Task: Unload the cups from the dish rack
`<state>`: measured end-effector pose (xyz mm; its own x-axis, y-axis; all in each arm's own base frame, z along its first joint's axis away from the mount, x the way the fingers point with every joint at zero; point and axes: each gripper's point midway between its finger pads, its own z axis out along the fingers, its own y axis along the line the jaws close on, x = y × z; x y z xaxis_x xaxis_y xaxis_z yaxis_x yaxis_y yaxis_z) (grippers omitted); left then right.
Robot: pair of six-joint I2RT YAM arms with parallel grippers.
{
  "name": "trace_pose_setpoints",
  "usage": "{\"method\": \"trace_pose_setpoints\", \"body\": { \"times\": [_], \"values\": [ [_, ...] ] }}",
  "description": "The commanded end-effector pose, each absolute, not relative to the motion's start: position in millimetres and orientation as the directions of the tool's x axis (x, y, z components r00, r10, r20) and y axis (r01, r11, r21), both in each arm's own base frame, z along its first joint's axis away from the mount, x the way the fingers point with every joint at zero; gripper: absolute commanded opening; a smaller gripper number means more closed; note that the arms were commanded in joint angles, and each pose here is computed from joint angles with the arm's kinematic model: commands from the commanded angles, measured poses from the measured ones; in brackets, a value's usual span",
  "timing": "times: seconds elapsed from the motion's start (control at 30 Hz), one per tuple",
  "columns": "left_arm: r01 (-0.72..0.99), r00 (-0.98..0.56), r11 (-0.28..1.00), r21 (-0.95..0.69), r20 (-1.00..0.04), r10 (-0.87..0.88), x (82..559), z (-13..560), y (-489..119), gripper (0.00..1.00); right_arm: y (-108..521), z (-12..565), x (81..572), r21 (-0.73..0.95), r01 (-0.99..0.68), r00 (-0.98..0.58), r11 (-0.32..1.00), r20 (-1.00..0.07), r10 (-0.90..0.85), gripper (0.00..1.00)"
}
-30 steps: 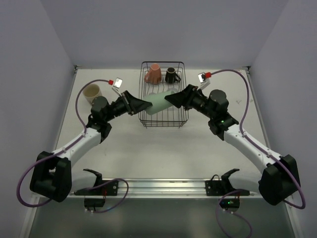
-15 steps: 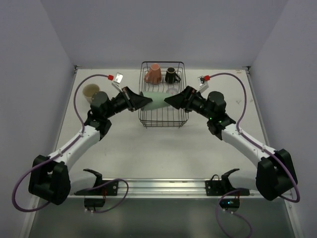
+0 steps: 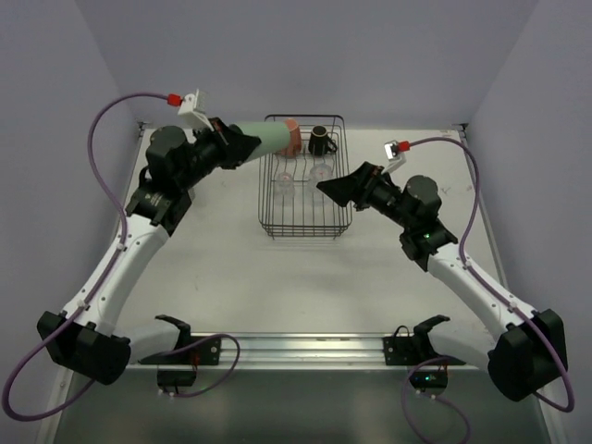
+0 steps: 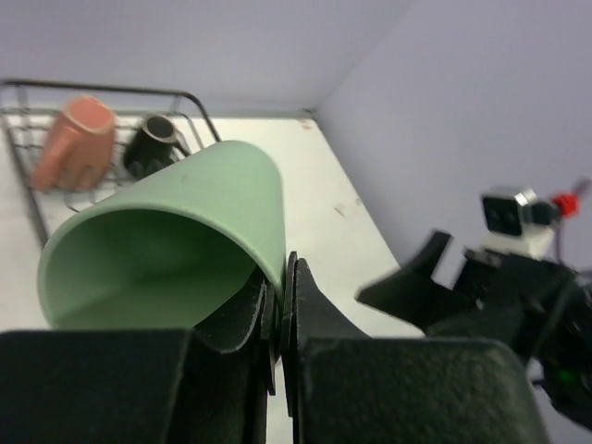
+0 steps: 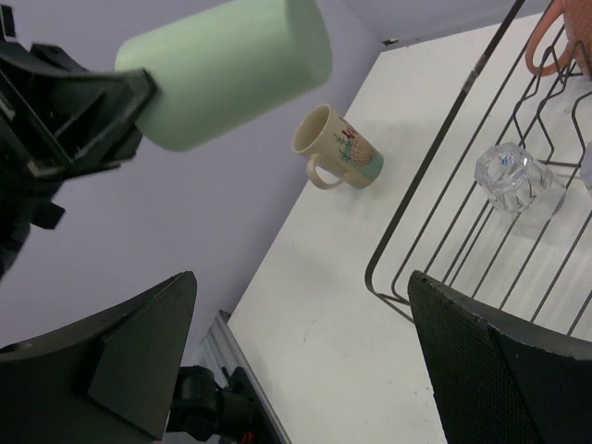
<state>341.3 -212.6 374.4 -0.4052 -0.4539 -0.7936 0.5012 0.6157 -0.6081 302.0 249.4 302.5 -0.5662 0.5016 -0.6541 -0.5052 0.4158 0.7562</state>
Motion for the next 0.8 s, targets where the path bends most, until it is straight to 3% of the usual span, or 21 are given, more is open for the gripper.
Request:
{"method": "trace_pose_setpoints", "body": {
  "times": [0.0, 0.07, 0.1, 0.27, 0.57, 0.77],
  "values": [
    [0.304, -0.266, 0.853, -0.425, -0.897, -0.353, 369.4, 397.3, -160.3, 0.0, 237.2, 301.5, 295.7, 0.709, -0.513, -0.526, 0.483, -0.705, 0.476, 0.99],
    [0.202, -0.325, 0.922, -0.331, -0.91, -0.256, 381.6, 372.4, -144.5, 0.0, 231.7, 300.1, 296.7, 0.691, -0.503, -0.505, 0.519, -0.723, 0.472, 0.99],
    [0.133, -0.291, 0.946, -0.294, -0.924, -0.247, 388.2, 387.4, -129.8, 0.0, 227.7, 295.8, 295.7, 0.675, -0.495, -0.501, 0.547, -0.736, 0.456, 0.99],
    [-0.009, -0.483, 0.998, -0.067, -0.874, -0.063, 414.3, 329.6, -106.4, 0.0, 218.0, 286.3, 297.6, 0.636, -0.465, -0.484, 0.616, -0.765, 0.425, 0.99],
    [-0.079, -0.654, 0.987, 0.142, -0.755, 0.057, 442.6, 252.9, -90.5, 0.0, 216.3, 274.3, 301.2, 0.612, -0.445, -0.488, 0.653, -0.778, 0.396, 0.99],
    [-0.038, -0.719, 0.979, 0.201, -0.686, 0.113, 456.4, 209.3, -94.5, 0.0, 219.0, 271.0, 301.0, 0.606, -0.443, -0.493, 0.66, -0.78, 0.386, 0.99]
  ]
}}
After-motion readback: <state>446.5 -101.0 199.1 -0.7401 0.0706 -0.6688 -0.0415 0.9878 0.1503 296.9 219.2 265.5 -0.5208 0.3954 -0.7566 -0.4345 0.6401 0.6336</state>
